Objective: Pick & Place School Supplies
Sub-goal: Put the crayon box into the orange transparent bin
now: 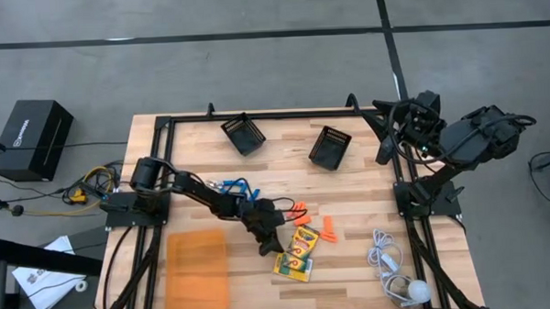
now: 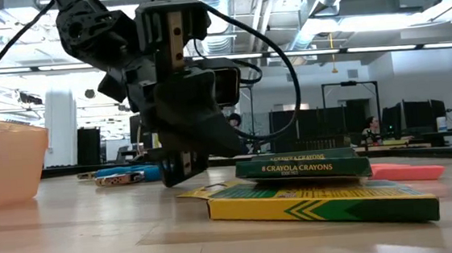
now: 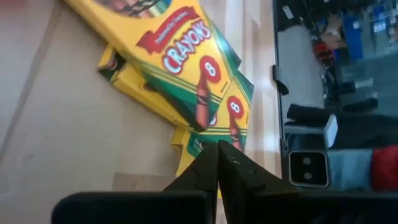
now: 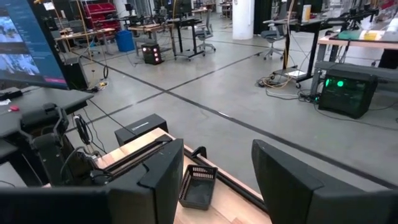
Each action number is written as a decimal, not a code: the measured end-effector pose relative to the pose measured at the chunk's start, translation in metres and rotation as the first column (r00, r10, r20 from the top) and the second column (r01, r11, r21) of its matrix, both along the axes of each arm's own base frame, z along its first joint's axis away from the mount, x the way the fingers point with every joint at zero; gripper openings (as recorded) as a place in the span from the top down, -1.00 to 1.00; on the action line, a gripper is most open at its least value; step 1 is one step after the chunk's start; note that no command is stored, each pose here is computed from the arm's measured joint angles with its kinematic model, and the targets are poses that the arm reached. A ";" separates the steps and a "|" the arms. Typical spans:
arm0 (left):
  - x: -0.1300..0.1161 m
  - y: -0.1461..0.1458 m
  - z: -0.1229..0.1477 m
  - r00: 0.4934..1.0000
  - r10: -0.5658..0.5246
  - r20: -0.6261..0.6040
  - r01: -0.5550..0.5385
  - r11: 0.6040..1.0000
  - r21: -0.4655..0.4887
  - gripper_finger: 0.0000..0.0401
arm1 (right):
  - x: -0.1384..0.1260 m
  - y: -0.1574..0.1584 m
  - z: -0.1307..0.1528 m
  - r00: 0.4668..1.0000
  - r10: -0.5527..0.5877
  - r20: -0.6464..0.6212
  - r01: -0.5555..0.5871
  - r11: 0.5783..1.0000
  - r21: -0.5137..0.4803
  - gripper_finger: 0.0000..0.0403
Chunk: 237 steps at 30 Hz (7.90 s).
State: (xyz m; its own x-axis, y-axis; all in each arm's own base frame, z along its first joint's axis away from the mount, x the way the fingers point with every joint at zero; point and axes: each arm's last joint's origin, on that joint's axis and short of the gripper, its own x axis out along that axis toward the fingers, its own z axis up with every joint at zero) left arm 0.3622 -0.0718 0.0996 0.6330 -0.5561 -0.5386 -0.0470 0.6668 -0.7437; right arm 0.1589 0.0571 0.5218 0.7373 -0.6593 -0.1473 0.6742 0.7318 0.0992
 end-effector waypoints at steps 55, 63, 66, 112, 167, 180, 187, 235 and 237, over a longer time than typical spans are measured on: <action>0.014 0.013 0.003 0.870 -0.491 0.035 0.468 0.848 0.248 0.29 | 0.006 -0.007 0.008 0.999 -0.035 0.037 0.035 0.999 -0.011 0.10; 0.025 0.012 -0.007 0.871 -0.489 0.047 0.468 0.855 0.224 0.29 | 0.006 -0.007 0.008 0.999 -0.015 0.033 0.015 1.000 -0.006 0.10; 0.029 0.012 -0.006 0.869 -0.490 0.059 0.466 0.854 0.230 0.29 | 0.006 -0.007 0.008 0.999 -0.015 0.033 0.015 1.000 -0.006 0.10; 0.005 -0.014 0.048 0.786 -0.616 -0.057 0.421 0.465 0.778 0.42 | 0.007 -0.008 0.011 1.000 -0.010 0.023 0.011 0.999 -0.036 0.10; -0.024 -0.100 -0.012 0.648 -0.760 0.048 0.053 0.107 0.993 0.48 | 0.037 0.028 0.032 0.986 0.098 0.135 -0.080 0.988 -0.129 0.10; -0.017 -0.094 -0.010 0.633 -0.771 0.073 0.057 0.140 0.989 0.97 | 0.048 0.033 0.028 0.988 0.089 0.123 -0.072 0.988 -0.138 0.16; -0.008 -0.100 0.011 0.663 -0.745 0.075 0.071 0.162 0.984 0.99 | 0.046 0.033 0.041 0.981 0.087 0.176 -0.058 0.985 -0.163 0.21; -0.219 -0.073 0.220 0.935 -0.354 0.032 0.284 0.798 0.531 1.00 | 0.041 0.032 0.072 0.946 0.096 0.309 -0.011 0.964 -0.266 0.33; -0.226 -0.074 0.215 0.930 -0.367 -0.037 0.330 0.783 0.528 1.00 | 0.046 0.035 0.069 0.947 0.099 0.307 -0.016 0.965 -0.262 0.34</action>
State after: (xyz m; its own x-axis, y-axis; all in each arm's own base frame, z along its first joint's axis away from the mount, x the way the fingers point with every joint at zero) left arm 0.1358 -0.1456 0.3149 0.4935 -0.3962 -0.7743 0.2984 0.9133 -0.2772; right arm 0.2053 0.0917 0.5908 0.7559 -0.5989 0.2643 0.5946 0.7971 0.1056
